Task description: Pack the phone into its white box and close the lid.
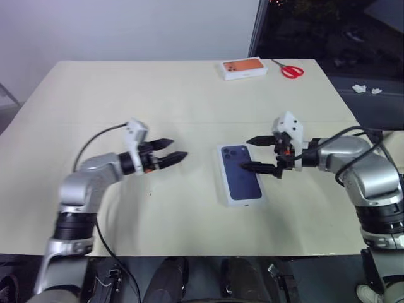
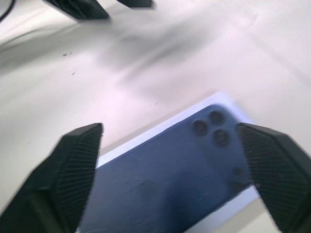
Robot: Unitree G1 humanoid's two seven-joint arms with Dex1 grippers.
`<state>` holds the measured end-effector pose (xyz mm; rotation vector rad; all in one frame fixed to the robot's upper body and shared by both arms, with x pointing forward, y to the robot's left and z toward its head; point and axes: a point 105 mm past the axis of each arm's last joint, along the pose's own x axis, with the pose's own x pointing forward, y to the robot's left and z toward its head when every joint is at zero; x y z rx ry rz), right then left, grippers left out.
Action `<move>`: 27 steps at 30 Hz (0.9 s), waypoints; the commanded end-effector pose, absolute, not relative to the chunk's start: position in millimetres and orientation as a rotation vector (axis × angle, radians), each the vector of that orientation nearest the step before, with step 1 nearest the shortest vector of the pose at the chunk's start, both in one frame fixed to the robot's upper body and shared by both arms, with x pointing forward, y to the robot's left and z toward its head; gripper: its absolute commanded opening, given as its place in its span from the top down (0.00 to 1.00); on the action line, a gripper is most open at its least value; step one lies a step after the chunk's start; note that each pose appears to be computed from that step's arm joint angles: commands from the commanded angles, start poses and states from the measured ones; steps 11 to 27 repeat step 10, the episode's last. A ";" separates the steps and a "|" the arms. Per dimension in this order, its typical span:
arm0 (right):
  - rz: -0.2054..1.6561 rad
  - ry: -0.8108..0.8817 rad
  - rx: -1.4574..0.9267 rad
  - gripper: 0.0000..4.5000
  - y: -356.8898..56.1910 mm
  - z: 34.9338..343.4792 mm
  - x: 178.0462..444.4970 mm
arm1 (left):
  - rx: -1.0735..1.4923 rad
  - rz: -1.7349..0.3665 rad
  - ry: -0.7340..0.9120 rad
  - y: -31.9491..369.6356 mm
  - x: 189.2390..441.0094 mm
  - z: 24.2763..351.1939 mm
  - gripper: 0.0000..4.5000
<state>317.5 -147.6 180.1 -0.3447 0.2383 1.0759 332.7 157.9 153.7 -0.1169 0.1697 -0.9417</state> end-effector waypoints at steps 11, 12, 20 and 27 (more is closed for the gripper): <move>1.030 0.162 -0.329 0.01 -187.4 163.5 302.4 | 0.102 -0.682 0.180 261.9 287.4 138.5 0.00; 1.030 0.162 -0.329 0.01 -187.4 163.5 302.4 | 0.102 -0.682 0.180 261.9 287.4 138.5 0.00; 1.030 0.162 -0.329 0.01 -187.4 163.5 302.4 | 0.102 -0.682 0.180 261.9 287.4 138.5 0.00; 1.030 0.162 -0.329 0.01 -187.4 163.5 302.4 | 0.102 -0.682 0.180 261.9 287.4 138.5 0.00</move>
